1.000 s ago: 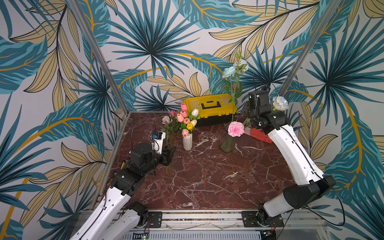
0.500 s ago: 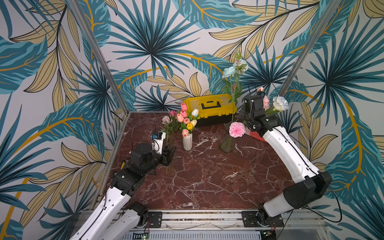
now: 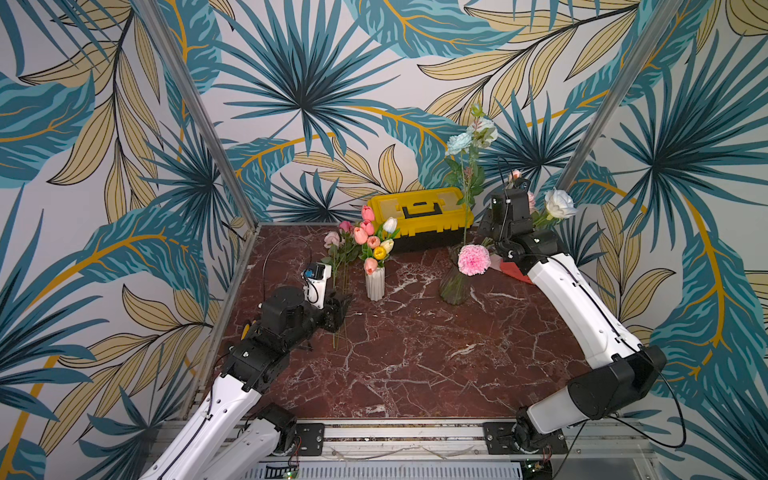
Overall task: Pick out pink flowers from the vase
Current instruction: Pick up the flower from the vase.
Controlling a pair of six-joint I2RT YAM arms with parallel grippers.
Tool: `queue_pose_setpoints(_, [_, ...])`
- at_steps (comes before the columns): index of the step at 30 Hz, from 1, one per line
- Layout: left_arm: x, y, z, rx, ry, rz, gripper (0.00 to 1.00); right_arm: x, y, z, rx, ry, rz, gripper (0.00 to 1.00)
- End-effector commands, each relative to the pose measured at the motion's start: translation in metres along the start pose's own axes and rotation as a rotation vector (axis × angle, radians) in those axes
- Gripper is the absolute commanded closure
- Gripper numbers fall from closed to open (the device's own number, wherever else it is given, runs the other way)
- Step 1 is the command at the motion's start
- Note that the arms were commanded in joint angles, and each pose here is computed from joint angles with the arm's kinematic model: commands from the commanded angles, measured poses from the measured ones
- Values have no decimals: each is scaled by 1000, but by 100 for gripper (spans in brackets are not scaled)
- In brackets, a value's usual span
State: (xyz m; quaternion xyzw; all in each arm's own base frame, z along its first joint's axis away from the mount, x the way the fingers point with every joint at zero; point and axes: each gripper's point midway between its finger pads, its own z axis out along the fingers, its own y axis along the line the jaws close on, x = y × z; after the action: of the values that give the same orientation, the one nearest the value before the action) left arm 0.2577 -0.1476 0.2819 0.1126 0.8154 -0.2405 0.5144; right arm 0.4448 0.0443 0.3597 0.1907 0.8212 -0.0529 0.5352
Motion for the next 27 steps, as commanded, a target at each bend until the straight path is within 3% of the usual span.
queue_pose_setpoints(1, [5, 3, 2, -8, -8, 9, 50, -8, -3, -9, -20, -28, -21, 96])
queue_pose_setpoints(10, [5, 3, 1, -12, -10, 13, 50, -19, 1, -19, -57, -49, -53, 100])
queue_pose_setpoints(27, [4, 5, 1, -20, -15, 21, 50, -75, -11, -74, -91, -181, -171, 100])
